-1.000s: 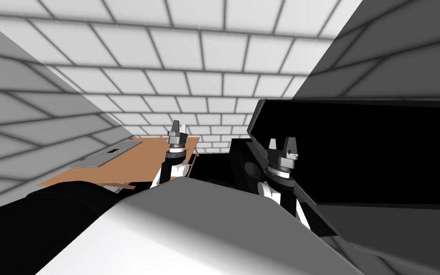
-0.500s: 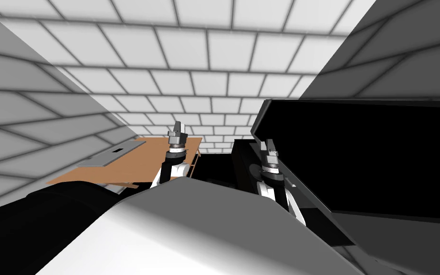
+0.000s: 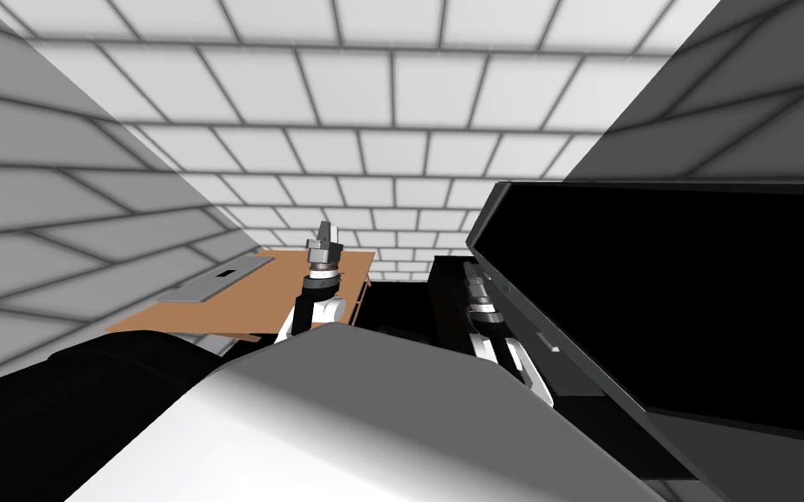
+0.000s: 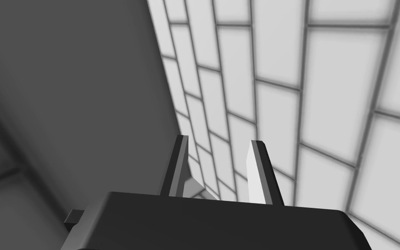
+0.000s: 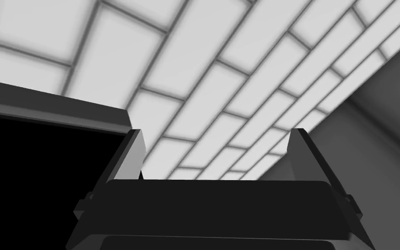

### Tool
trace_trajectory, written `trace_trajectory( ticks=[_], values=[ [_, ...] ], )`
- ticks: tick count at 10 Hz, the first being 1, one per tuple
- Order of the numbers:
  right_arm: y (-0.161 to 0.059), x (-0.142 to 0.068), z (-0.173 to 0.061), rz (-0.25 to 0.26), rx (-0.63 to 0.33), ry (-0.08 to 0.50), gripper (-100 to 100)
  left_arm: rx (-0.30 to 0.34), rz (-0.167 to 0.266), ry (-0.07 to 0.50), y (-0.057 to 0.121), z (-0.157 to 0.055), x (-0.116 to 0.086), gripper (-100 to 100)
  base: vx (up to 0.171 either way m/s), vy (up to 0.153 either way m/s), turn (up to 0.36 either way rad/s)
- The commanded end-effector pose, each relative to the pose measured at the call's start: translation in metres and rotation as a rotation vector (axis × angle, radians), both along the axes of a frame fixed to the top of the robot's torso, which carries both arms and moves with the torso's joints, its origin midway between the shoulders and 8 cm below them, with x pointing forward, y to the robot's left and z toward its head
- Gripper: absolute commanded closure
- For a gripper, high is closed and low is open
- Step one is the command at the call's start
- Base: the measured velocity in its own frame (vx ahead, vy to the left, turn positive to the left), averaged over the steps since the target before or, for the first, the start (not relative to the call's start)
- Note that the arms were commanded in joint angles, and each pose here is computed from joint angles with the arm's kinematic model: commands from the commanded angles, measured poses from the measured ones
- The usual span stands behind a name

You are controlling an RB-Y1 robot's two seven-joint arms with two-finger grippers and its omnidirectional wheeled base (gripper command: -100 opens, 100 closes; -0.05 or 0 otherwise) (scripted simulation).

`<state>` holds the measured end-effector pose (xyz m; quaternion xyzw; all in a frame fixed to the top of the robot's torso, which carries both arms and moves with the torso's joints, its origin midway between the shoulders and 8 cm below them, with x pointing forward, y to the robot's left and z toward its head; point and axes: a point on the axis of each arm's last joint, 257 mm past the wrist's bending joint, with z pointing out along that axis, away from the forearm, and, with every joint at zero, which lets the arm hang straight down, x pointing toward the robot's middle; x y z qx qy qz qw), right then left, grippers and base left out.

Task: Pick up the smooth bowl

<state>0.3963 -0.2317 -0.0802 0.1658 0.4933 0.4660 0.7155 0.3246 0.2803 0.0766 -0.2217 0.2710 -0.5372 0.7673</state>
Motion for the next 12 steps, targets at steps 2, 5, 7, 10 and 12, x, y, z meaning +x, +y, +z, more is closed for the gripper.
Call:
trace_trajectory(
  ticks=[2, 5, 7, 10, 12],
  values=[
    [-0.006, 0.014, -0.039, -0.017, -0.106, 0.091, -100, 0.000, 0.000, 0.000, 0.000, 0.000, 0.000, 0, 0.030, 0.090, 0.036],
    [-0.011, 0.021, -0.070, -0.029, -0.176, 0.156, -100, 0.000, 0.000, 0.000, 0.000, 0.000, 0.000, 0, 0.023, 0.069, 0.030],
    [-0.014, 0.026, -0.089, -0.034, -0.248, 0.193, -100, 0.000, 0.000, 0.000, 0.000, 0.000, 0.000, 0, 0.014, 0.033, 0.024],
    [-0.027, 0.030, -0.131, -0.050, -0.323, 0.278, -100, 0.000, 0.000, 0.000, 0.000, 0.000, 0.000, 0, 0.029, 0.074, 0.038],
    [-0.038, 0.031, -0.162, -0.062, -0.399, 0.342, -100, 0.000, 0.000, 0.000, 0.000, 0.000, 0.000, 0, 0.042, 0.070, 0.037]
  ],
)
